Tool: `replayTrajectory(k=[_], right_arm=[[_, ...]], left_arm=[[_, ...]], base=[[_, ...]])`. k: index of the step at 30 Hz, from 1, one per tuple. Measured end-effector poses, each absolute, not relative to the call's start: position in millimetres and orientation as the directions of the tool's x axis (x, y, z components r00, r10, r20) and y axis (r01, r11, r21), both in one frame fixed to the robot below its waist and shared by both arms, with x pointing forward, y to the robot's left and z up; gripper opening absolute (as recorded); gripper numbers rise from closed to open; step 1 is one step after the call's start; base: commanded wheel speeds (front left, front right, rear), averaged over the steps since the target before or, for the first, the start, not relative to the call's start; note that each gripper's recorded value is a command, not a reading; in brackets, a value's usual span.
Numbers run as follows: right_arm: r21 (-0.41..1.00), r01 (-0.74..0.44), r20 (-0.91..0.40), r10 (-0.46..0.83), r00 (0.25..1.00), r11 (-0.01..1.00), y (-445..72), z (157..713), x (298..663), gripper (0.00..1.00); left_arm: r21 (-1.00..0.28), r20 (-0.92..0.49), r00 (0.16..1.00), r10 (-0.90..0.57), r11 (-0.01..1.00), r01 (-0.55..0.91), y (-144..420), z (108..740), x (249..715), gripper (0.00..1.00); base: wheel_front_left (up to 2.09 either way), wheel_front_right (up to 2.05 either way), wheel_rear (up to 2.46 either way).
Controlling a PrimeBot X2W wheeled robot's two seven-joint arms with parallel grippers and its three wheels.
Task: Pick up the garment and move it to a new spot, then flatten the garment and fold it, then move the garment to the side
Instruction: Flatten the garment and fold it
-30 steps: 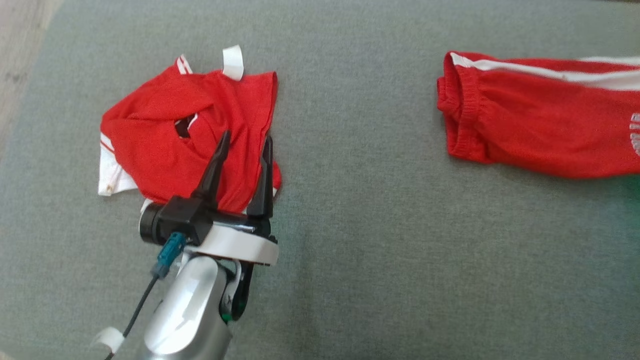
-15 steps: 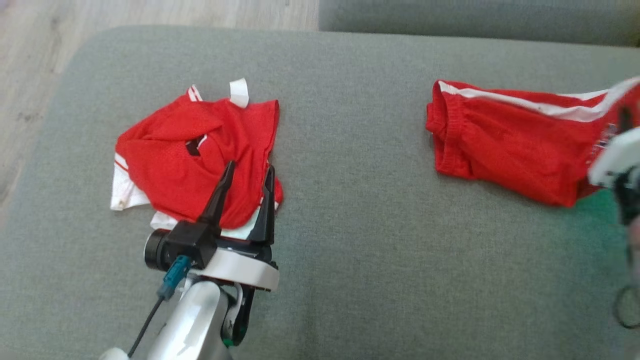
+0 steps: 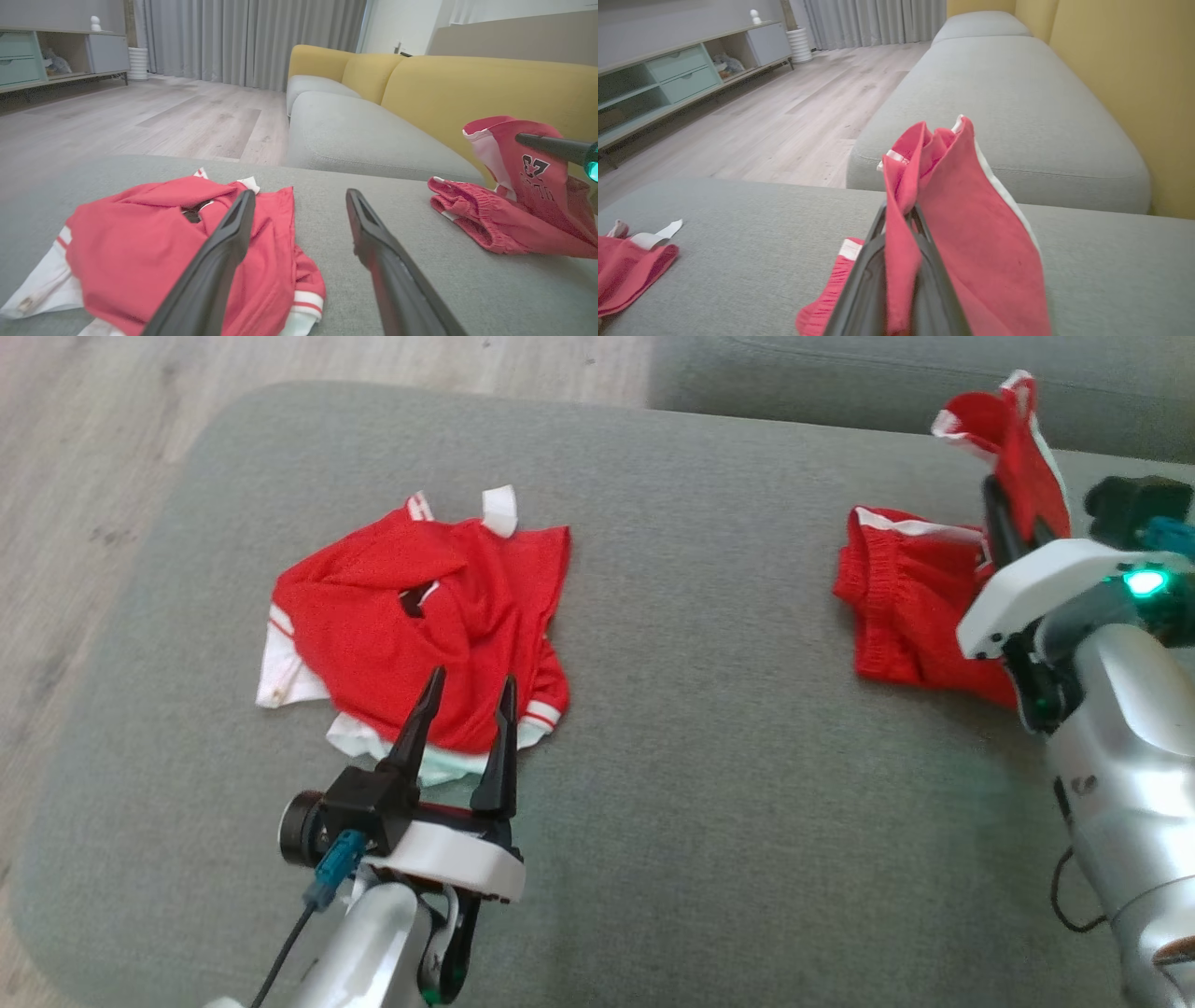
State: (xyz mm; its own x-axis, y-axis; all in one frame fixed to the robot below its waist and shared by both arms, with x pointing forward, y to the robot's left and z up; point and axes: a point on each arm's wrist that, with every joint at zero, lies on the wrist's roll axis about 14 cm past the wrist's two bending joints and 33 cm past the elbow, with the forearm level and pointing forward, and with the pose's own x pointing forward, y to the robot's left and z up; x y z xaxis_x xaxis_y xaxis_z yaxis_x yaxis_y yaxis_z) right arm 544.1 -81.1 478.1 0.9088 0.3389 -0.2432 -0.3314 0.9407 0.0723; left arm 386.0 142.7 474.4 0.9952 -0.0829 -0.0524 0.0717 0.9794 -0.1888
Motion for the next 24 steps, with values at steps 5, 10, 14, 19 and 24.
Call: replayTrajectory(k=[5,10,14,19,24], right_arm=[[0.077,-0.425,-0.249,0.430,0.868,0.902,-45,473,540,0.00],[0.063,-0.502,-0.332,0.493,0.804,0.862,-23,447,519,0.00],[0.048,-0.555,-0.432,0.518,0.738,0.830,-18,421,493,0.00],[0.025,-0.563,-0.498,0.499,0.710,0.826,-34,410,481,1.00],[0.100,-0.531,-0.421,0.519,0.744,0.842,-33,433,483,1.00]], left_arm=[[-0.193,-0.092,0.995,-0.037,0.981,0.018,154,463,379,1.00],[-0.197,-0.096,0.995,-0.014,0.980,-0.005,162,463,376,1.00],[-0.195,-0.089,0.996,-0.006,0.981,-0.012,164,466,374,1.00],[-0.194,-0.079,0.997,-0.013,0.981,-0.002,161,469,373,1.00],[-0.195,-0.061,0.998,-0.033,0.981,0.020,155,475,374,1.00]], base=[[0.00,0.00,0.00],[0.00,0.00,0.00],[0.00,0.00,0.00],[0.00,0.00,0.00],[0.00,0.00,0.00]])
